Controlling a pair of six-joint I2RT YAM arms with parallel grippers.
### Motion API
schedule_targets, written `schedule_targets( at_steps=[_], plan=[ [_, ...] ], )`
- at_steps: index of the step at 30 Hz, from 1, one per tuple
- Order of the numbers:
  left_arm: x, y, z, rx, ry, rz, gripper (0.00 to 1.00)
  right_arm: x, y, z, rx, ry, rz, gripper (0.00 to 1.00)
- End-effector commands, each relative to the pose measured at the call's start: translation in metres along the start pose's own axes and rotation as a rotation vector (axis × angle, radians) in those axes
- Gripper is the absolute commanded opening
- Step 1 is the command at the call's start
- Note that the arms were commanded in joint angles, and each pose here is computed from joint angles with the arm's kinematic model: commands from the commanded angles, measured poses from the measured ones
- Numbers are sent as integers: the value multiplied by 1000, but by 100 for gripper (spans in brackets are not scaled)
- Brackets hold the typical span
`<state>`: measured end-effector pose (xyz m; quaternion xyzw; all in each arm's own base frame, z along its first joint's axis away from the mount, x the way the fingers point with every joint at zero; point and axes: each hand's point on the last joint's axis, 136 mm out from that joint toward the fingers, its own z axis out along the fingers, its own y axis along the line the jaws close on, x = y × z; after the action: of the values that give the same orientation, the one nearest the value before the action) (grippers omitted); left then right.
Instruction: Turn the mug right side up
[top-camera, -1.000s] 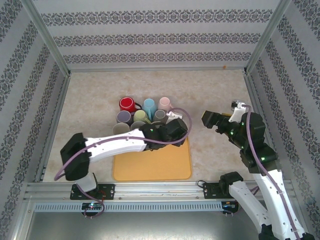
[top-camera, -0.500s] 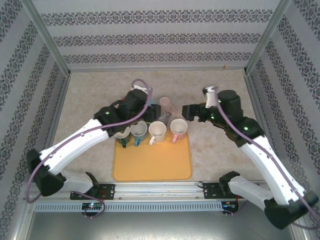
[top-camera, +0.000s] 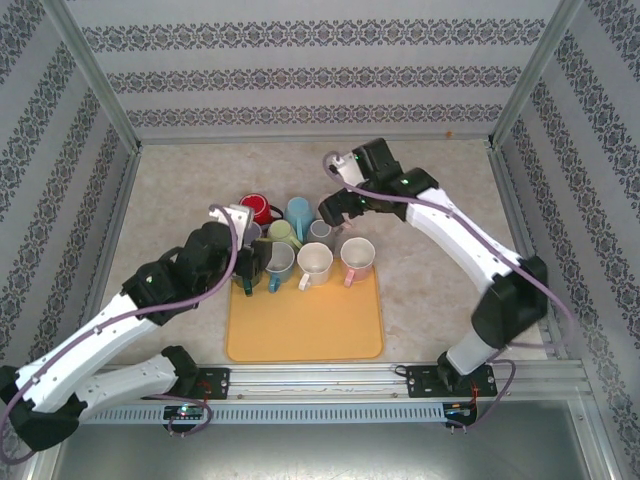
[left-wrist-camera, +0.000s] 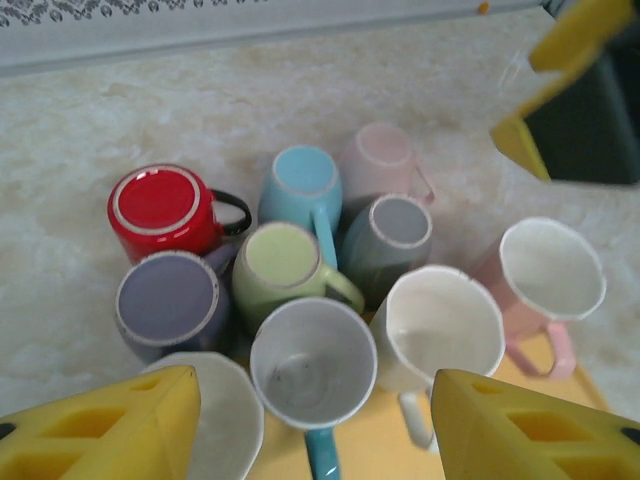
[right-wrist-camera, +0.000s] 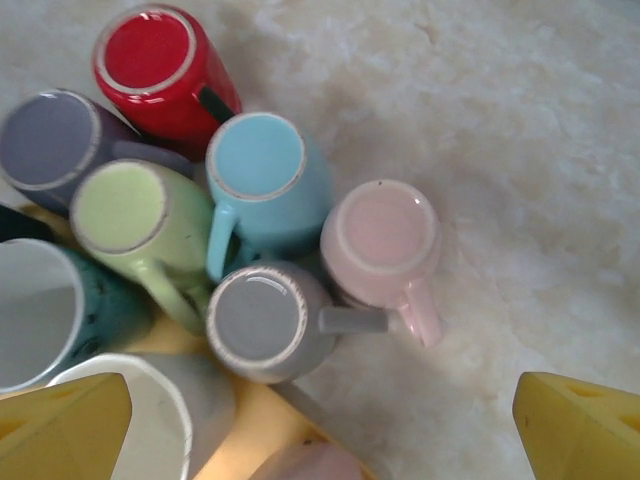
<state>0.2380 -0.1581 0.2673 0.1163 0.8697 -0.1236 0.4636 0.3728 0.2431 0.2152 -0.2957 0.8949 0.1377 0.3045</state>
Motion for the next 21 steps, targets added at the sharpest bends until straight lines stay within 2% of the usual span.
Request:
schedule_targets(
  at_steps=[1, 10, 21],
  plan=[
    [-18, -9, -11, 73, -104, 38, 67, 3, -16, 22, 22, 102, -46, 98],
    [-14, -12, -9, 89, -83, 67, 68, 2, -37, 75, -29, 224, 29, 98],
    [-15, -14, -11, 107, -98, 58, 67, 13, -37, 112, -89, 292, 83, 98]
  ],
)
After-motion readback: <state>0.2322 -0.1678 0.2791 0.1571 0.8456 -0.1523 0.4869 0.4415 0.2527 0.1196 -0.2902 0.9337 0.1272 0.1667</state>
